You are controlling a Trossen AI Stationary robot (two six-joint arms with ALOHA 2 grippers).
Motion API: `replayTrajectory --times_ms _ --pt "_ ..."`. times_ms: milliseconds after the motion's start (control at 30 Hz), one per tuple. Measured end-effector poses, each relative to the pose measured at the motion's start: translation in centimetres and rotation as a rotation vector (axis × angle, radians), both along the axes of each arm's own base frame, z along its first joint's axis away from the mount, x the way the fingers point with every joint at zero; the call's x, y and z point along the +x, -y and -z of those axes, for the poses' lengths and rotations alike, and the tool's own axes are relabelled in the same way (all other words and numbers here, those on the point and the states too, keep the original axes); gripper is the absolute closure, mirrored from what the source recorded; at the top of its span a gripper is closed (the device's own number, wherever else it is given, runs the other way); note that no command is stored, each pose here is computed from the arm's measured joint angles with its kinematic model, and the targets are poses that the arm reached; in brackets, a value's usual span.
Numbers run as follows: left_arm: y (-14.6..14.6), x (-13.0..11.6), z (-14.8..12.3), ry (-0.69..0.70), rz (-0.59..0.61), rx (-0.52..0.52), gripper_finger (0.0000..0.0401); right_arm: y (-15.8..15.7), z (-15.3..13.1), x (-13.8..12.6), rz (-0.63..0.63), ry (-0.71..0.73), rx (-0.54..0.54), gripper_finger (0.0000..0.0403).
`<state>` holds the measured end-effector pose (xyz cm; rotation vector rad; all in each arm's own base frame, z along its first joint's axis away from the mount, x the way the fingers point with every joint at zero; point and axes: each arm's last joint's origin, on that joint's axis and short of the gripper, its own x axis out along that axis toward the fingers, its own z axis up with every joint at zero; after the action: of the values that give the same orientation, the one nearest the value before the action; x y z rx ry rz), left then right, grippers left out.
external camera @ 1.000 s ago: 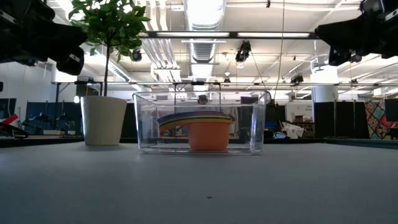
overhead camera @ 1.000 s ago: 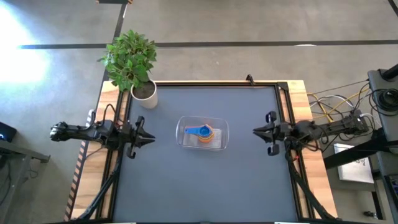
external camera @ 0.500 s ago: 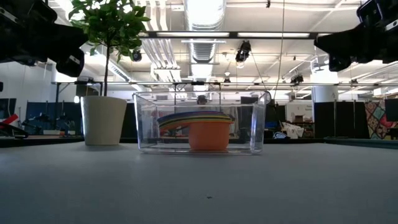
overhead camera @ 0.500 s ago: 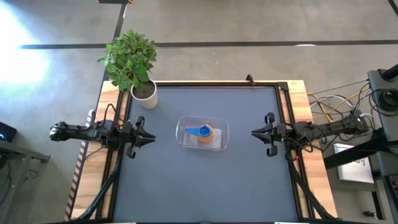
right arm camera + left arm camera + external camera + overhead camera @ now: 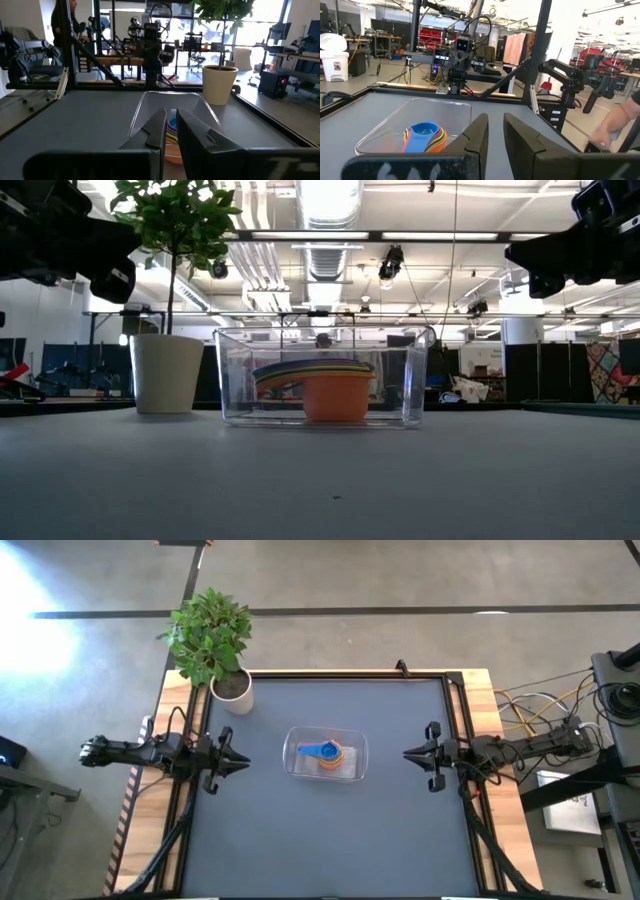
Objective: Nest measuring cups in basket
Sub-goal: Return to Home Position
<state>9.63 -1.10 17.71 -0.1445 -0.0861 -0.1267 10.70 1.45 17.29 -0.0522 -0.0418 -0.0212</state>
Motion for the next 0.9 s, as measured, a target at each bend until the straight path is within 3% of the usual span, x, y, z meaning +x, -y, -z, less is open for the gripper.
replayTrajectory --times_ms 900 --pt "0.0 0.0 -0.03 0.001 0.0 0.0 0.036 0.0 -0.37 -0.03 0.0 0.012 0.003 0.0369"
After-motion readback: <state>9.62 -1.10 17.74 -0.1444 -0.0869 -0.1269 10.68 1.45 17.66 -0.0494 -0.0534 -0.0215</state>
